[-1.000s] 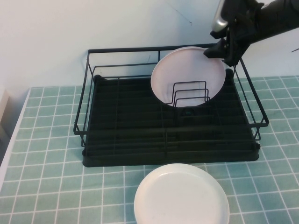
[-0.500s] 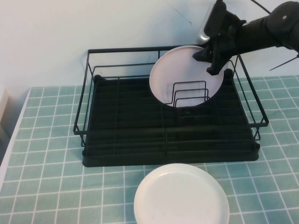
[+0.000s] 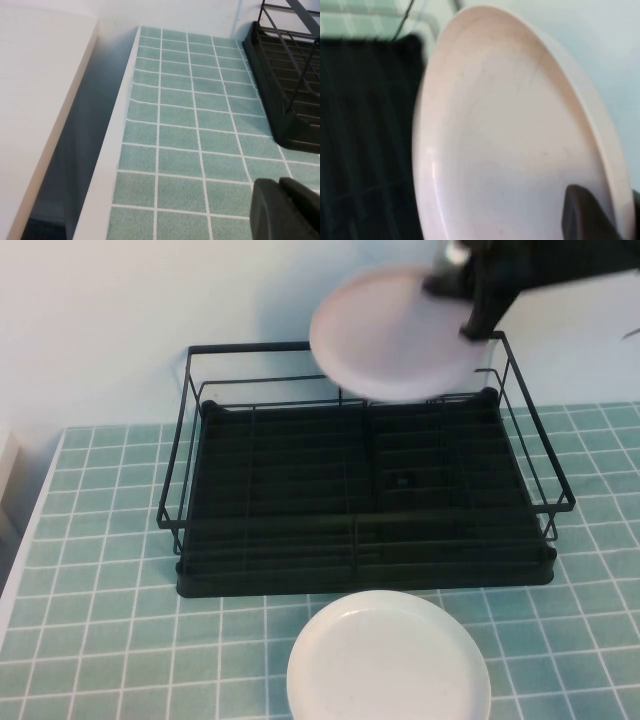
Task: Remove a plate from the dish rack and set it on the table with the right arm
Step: Grasp the plate from the shelf, then place the plate from the table
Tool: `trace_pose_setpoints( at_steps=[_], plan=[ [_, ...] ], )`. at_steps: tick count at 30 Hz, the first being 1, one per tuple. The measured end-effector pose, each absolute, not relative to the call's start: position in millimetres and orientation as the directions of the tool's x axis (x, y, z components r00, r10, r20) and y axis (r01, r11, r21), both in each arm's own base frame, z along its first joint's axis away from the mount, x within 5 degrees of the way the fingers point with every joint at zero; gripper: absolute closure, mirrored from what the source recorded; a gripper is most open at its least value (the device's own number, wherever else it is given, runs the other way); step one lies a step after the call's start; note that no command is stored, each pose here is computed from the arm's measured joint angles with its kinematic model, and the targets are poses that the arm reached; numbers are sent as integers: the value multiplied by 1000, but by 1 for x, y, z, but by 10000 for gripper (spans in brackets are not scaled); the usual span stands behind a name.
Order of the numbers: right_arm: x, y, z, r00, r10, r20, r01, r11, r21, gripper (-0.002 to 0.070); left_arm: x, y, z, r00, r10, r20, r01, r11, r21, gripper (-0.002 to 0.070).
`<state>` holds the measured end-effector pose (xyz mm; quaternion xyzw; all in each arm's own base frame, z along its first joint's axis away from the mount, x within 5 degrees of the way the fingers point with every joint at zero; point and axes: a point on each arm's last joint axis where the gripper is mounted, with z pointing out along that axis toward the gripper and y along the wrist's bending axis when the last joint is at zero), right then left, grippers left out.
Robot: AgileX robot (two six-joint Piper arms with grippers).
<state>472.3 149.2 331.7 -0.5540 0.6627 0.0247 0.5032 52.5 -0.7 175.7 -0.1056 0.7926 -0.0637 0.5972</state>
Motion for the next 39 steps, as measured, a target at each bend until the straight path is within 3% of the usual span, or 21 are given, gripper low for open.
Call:
trace_pose_setpoints(
  at_steps=[5,8,11,16,20,24,32,39],
  plan=[
    [427,139,418,153,-623,-767,-685,492,-536,575,52,-1,176,-265,-243,-933,-91,970,-227,678],
    [384,133,464,124,-544,-830,-711,535,-456,575,52,-1,176,-265,-243,-933,-91,970,-227,678],
    [341,126,489,-1,-507,-862,-773,548,-321,575,52,-1,176,-265,-243,-933,-91,970,-227,678],
    [289,117,489,-288,-477,-831,-837,547,-25,575,52,-1,176,-265,-243,-933,-91,970,-227,678],
    [257,118,463,-402,-393,-827,-852,491,181,575,52,-1,176,-265,-243,-933,-91,970,-227,678],
    [225,114,430,-495,-324,-806,-811,505,295,575,52,-1,176,-265,-243,-933,-91,970,-227,678],
    [195,112,302,-796,-75,-601,-541,533,650,576,52,-1,176,-265,-243,-933,-91,970,-227,678],
    [206,112,256,-850,12,-527,-426,572,701,575,52,-1,176,-265,-243,-933,-91,970,-227,678]
  ],
)
